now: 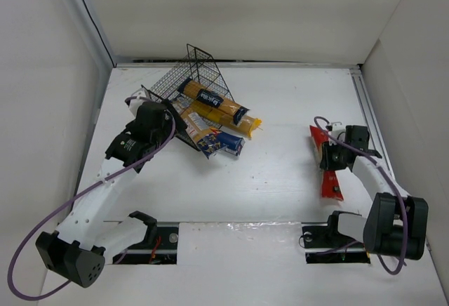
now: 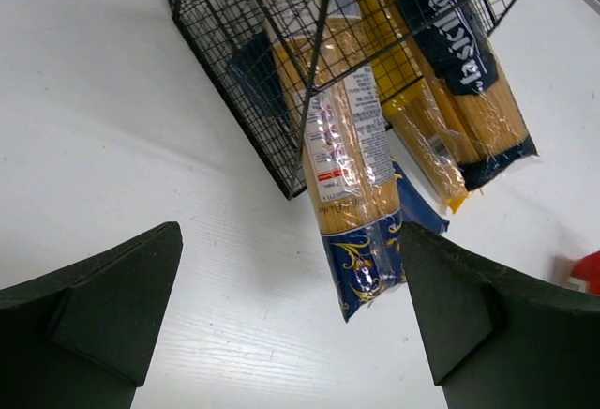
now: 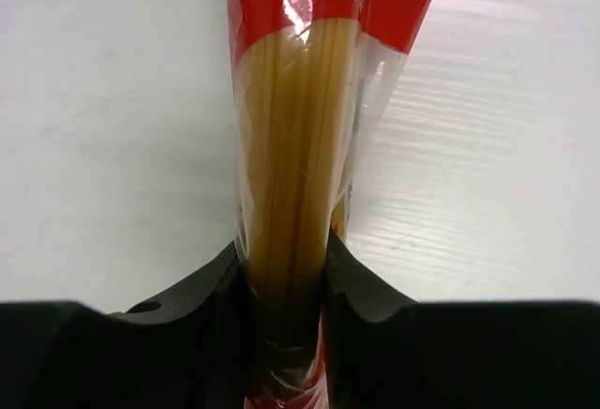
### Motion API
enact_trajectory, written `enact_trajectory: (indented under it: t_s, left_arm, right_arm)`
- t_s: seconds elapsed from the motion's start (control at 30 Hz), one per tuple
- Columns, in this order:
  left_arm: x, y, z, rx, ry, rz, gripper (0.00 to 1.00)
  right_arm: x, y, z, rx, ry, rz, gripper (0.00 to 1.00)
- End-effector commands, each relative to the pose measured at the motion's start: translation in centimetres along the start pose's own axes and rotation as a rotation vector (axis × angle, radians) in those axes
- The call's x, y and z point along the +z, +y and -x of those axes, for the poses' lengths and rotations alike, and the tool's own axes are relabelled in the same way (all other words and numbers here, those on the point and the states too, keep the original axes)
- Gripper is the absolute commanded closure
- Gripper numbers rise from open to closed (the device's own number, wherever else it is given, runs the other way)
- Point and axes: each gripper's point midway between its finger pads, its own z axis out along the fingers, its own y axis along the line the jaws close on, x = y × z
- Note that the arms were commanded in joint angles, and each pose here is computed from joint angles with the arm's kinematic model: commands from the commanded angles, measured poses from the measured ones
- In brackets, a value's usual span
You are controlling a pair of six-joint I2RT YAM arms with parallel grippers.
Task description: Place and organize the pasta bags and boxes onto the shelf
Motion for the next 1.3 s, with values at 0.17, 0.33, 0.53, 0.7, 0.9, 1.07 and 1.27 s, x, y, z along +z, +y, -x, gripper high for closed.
enact_trajectory:
  t_s: [0.17, 0.33, 0.53, 0.7, 0.9, 1.07, 1.27]
  left_arm:
    - [-2.1, -7.1, -1.6, 0.170, 0.073, -0.391, 0.00]
    - [-4.3, -10.6, -2.1, 0.211, 0.087, -0.589, 0.00]
    - [-4.4, -10.4, -1.4, 0.200, 0.059, -0.523, 0.00]
    - [-3.7, -7.8, 1.0, 0.101, -0.017, -0.332, 0.00]
    - [-3.1, -3.6, 2.1, -0.013, -0.048, -0.074, 0.00]
    - [-2.7, -1.1, 3.5, -0.102, -0.093, 0.038, 0.00]
    - [-3.3, 1.1, 4.2, -0.172, -0.149, 0.120, 0.00]
  right_arm:
    - [-6.1, 10.0, 8.3, -0.261, -0.442, 0.510, 1.00]
    - [-8.6, 13.9, 12.3, -0.281, -0.562, 0.670, 1.00]
    - [-11.3, 18.3, 17.3, -0.421, -0.644, 0.617, 1.00]
    - [-11.0, 22.0, 21.5, -0.581, -0.580, 0.526, 1.00]
    - [-9.2, 26.5, 24.8, -0.744, -0.500, 0.416, 1.00]
    - [-10.0, 27.7, 29.0, -0.831, -0.482, 0.259, 1.00]
    - [-14.5, 31.5, 36.2, -1.003, -0.827, 0.187, 1.00]
